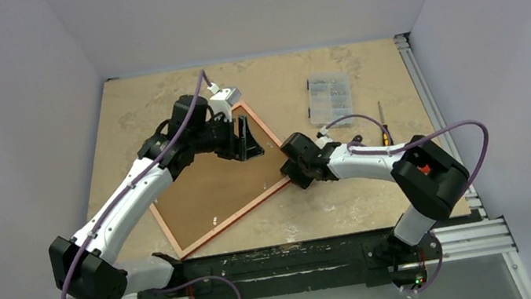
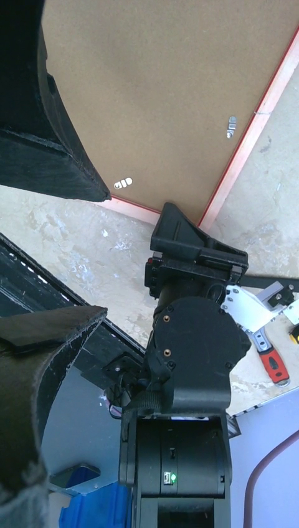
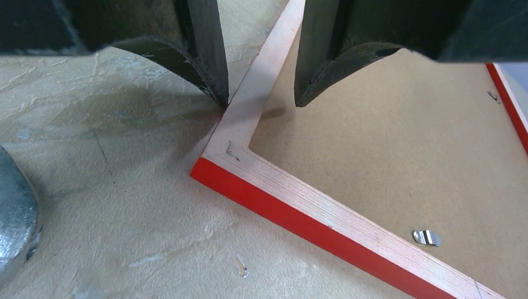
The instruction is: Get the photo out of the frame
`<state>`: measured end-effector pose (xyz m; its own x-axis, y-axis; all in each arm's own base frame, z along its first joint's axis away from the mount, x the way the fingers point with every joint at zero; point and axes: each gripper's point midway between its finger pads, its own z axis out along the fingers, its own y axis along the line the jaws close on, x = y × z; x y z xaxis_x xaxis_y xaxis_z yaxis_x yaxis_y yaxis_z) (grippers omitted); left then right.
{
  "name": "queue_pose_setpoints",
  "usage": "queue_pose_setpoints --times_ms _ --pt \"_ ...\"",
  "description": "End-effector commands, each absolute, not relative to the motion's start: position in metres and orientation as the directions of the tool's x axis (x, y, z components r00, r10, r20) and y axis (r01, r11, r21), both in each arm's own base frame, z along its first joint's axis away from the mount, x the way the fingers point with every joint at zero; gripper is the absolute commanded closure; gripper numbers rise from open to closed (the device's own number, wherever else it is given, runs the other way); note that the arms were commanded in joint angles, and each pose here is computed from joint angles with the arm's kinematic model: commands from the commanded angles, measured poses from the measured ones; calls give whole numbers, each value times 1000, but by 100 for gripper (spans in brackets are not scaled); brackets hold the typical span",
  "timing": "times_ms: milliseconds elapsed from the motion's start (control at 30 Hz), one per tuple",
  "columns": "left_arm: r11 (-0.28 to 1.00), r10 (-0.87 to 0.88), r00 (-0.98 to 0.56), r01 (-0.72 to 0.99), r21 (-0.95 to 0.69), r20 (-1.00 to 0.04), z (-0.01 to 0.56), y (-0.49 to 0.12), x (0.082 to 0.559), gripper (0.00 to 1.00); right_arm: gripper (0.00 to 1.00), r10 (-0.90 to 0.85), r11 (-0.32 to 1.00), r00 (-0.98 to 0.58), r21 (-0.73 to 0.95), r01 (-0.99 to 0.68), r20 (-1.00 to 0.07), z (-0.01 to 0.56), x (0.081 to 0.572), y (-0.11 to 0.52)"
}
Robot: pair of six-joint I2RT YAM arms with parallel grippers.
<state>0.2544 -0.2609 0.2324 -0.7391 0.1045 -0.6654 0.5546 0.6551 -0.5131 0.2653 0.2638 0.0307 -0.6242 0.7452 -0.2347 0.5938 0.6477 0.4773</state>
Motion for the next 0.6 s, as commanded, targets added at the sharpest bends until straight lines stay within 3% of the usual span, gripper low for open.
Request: queue_pose_setpoints --times_ms 0,67,300,567 --pt "602 85 -692 609 -517 -716 256 -268 249 40 58 757 642 -612 431 634 -229 16 261 260" --pt "613 88 -681 612 -500 -727 257 -266 249 40 61 760 640 -611 420 643 -222 14 260 260" --pt "599 105 -625 660 -453 -773 265 -267 242 40 100 737 662 -641 419 621 -214 24 264 270" --pt "625 123 -533 697 -352 -837 266 -267 245 38 100 705 694 -644 475 541 -297 89 289 274"
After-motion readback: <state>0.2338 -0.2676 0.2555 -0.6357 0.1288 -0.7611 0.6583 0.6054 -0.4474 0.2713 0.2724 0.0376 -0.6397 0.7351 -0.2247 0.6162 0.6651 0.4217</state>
